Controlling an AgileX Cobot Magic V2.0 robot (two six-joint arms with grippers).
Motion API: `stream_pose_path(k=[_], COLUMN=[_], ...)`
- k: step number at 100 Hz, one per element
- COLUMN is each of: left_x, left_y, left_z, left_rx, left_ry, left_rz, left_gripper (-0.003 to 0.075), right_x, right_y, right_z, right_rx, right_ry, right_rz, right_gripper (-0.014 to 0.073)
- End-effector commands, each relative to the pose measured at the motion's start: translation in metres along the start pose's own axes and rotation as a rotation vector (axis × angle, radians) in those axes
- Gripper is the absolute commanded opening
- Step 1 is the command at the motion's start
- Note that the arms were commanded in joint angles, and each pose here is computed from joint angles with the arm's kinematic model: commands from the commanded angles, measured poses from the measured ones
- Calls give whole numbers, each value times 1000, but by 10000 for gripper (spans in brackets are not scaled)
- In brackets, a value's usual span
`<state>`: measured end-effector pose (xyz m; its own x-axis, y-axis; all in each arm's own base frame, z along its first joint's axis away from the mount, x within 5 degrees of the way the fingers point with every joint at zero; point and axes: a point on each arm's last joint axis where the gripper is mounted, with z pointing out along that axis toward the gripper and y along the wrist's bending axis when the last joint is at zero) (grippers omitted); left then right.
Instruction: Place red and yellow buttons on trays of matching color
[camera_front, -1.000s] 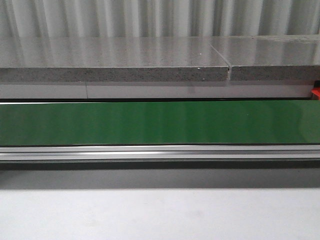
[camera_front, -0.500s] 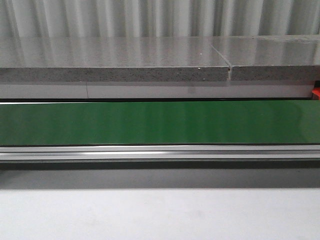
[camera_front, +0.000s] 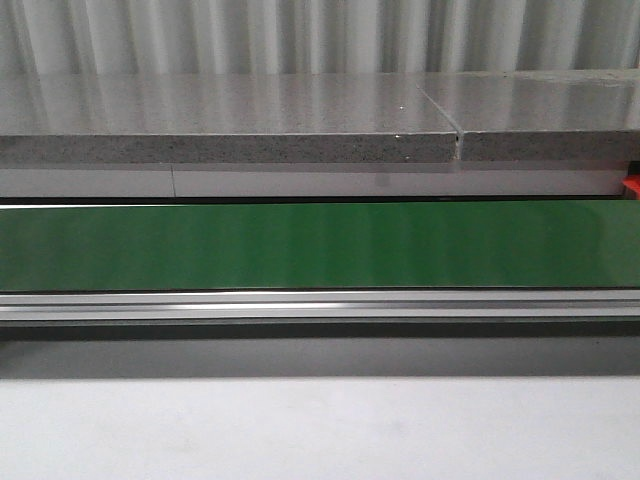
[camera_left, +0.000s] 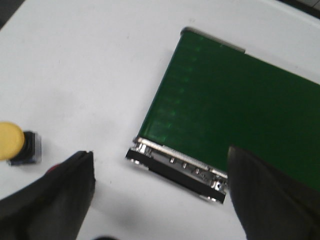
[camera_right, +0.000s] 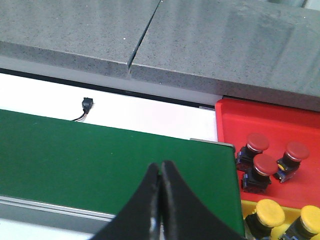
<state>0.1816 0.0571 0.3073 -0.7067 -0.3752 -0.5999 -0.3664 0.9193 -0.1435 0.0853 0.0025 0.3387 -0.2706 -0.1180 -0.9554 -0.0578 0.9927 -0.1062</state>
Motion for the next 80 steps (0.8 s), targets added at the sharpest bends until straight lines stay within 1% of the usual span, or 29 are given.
stream_pose_path(k=[1, 12, 22, 31, 42, 54, 66, 80], left_x=[-9, -11, -15, -17, -17, -19, -24, -22], left_y=[7, 21, 32, 40, 49, 55, 58, 61], left_z=[-2, 5, 10, 17, 33, 53, 68, 85], left_rx=[-21, -64, -91, -118, -146, -163, -161, -164], left_ry=[14, 131, 203, 276, 397, 465, 506, 557], left_rz=[-92, -153, -201, -219, -223, -220, -233, -256], left_gripper=[572, 565, 564, 564, 564, 564, 564, 564], right_x=[-14, -13, -13, -13, -13, -13, -13, -13], right_y=[-2, -2, -2, -2, -2, -2, -2, -2], right_z=[-3, -3, -3, -3, -3, -3, -3, -3], right_rx=[21, 21, 21, 21, 21, 21, 21, 21], right_ry=[-87, -86, -86, -86, -86, -86, -86, -86], right_rz=[-15, -15, -15, -15, -15, -15, -15, -15], right_gripper=[-69, -69, -69, -69, -69, -69, -69, -69])
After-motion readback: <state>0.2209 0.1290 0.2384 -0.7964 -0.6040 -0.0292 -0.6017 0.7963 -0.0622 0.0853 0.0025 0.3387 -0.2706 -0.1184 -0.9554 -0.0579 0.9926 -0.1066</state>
